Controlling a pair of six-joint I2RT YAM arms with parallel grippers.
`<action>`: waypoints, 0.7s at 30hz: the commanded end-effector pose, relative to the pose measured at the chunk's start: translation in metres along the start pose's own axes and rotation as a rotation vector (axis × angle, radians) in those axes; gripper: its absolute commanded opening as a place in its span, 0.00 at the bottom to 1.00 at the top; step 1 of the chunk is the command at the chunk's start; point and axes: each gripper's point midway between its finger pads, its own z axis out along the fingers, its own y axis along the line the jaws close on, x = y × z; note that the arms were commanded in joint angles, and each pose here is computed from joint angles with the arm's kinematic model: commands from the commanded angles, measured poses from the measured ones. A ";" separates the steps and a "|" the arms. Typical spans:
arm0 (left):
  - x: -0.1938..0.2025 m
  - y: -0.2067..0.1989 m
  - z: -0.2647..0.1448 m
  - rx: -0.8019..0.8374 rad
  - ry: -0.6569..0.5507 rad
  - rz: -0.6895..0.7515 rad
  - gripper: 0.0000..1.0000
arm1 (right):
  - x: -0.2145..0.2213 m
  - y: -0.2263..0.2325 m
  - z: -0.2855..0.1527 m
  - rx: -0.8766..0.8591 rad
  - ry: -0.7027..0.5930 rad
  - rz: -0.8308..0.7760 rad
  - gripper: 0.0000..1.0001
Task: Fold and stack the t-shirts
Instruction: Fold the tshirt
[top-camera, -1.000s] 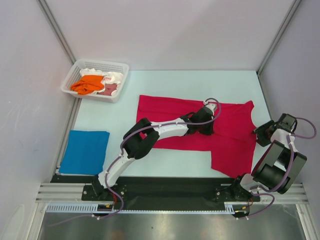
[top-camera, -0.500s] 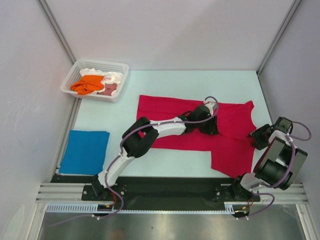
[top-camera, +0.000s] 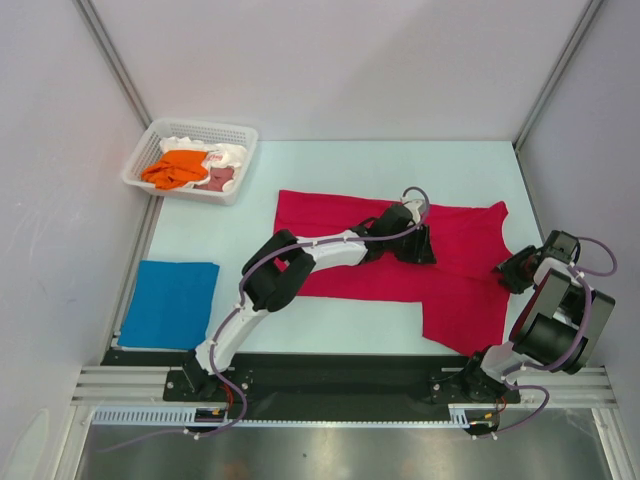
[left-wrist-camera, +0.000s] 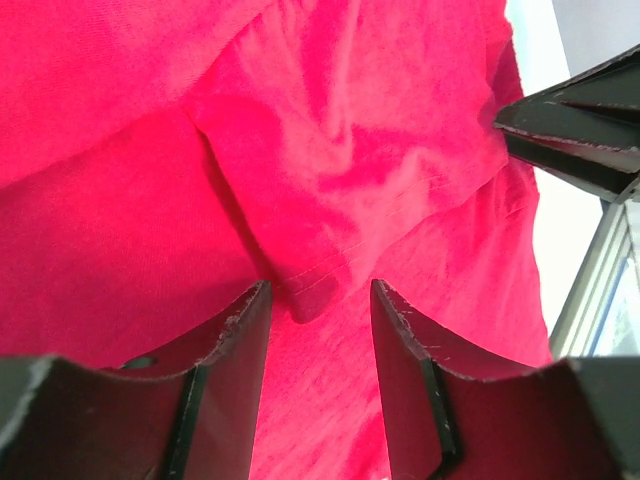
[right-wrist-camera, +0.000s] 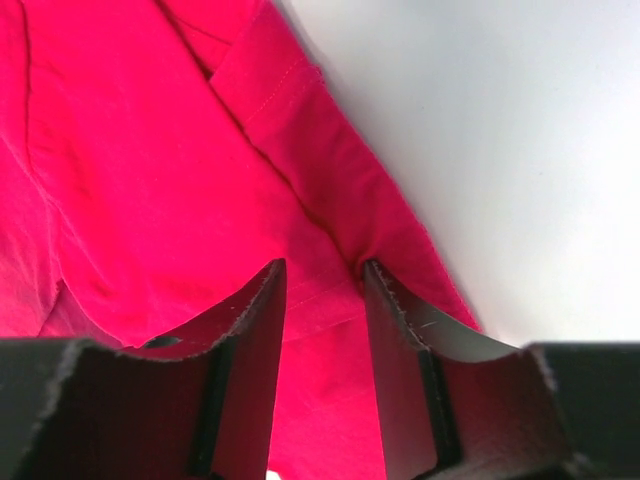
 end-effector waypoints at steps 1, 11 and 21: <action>-0.014 -0.017 0.003 0.052 -0.018 -0.025 0.50 | -0.005 -0.004 0.006 0.024 -0.018 -0.018 0.41; -0.010 -0.018 0.016 0.074 0.002 -0.065 0.36 | -0.008 0.001 0.006 0.004 -0.033 -0.040 0.37; -0.012 -0.022 0.017 0.086 0.001 -0.061 0.22 | -0.009 0.005 0.002 0.012 -0.038 -0.047 0.21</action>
